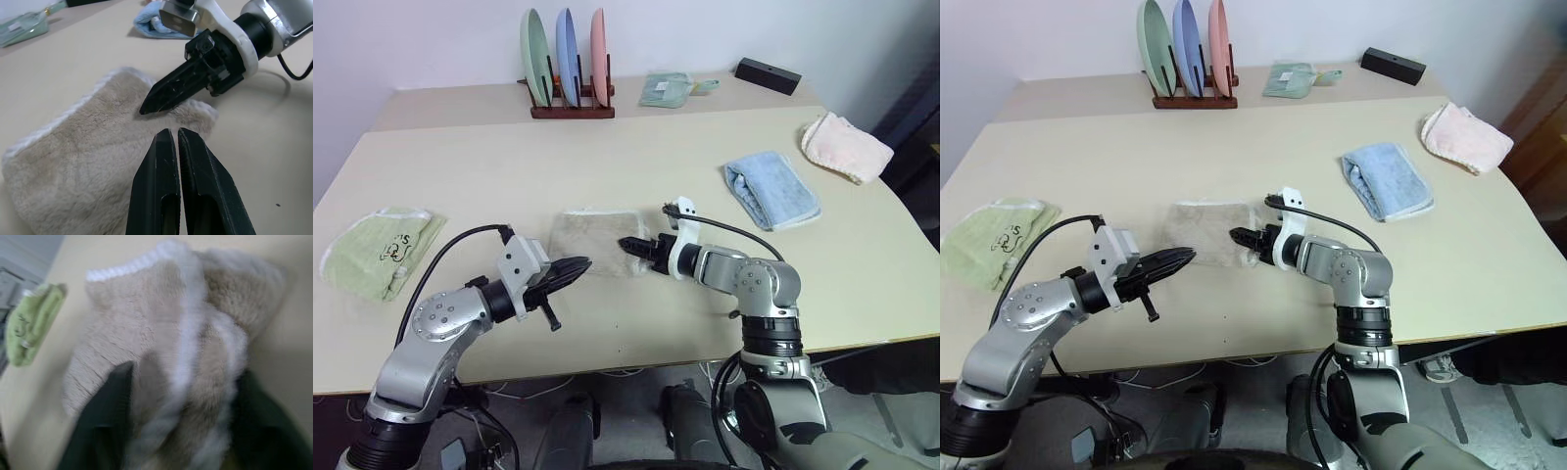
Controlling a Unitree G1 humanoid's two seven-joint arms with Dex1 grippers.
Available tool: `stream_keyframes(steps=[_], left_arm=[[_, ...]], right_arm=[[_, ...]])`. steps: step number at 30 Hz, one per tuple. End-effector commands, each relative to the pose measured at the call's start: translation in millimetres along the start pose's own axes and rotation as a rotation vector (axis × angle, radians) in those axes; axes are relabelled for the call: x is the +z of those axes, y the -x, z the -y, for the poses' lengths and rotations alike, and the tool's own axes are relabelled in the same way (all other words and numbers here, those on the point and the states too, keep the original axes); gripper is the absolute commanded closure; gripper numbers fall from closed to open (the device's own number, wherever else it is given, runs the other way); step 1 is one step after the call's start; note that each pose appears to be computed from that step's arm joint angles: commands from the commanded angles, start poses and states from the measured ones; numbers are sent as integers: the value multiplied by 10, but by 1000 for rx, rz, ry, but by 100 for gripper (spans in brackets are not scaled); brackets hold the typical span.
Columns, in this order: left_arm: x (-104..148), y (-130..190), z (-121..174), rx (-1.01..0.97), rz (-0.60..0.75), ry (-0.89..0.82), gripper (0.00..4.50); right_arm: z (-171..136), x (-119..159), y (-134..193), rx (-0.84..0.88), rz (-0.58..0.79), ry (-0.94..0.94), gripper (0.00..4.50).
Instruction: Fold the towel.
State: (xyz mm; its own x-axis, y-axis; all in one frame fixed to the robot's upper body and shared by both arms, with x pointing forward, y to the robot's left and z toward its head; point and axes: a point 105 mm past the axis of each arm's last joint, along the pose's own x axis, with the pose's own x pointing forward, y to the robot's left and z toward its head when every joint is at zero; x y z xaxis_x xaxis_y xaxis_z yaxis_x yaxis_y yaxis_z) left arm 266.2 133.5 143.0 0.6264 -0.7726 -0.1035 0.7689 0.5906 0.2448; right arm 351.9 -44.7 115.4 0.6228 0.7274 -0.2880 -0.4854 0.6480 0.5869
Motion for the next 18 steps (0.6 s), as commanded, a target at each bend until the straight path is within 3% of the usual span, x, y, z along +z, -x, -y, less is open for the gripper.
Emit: stream_keyframes(steps=[1, 2, 6, 9, 12, 15, 18], left_arm=[[76, 44, -37, 31, 12, -38, 437], [75, 42, -36, 32, 12, -38, 437], [83, 12, -40, 44, 23, -36, 437], [98, -12, -61, 57, 37, -27, 437], [96, -49, -64, 55, 43, -22, 437], [96, -137, -57, 43, 58, -22, 437], [126, -228, -43, 31, 85, -9, 437]], right_arm=[[-86, 131, 39, 34, 48, 8, 424], [-87, 156, 57, 35, 58, 7, 448], [-112, 569, 292, 41, 225, 37, 448], [45, 1231, 744, -70, 473, 98, 448], [268, 1673, 1203, -207, 645, 103, 448], [642, 1893, 1627, -379, 781, -4, 448], [1055, 1776, 1809, -525, 797, -187, 448]])
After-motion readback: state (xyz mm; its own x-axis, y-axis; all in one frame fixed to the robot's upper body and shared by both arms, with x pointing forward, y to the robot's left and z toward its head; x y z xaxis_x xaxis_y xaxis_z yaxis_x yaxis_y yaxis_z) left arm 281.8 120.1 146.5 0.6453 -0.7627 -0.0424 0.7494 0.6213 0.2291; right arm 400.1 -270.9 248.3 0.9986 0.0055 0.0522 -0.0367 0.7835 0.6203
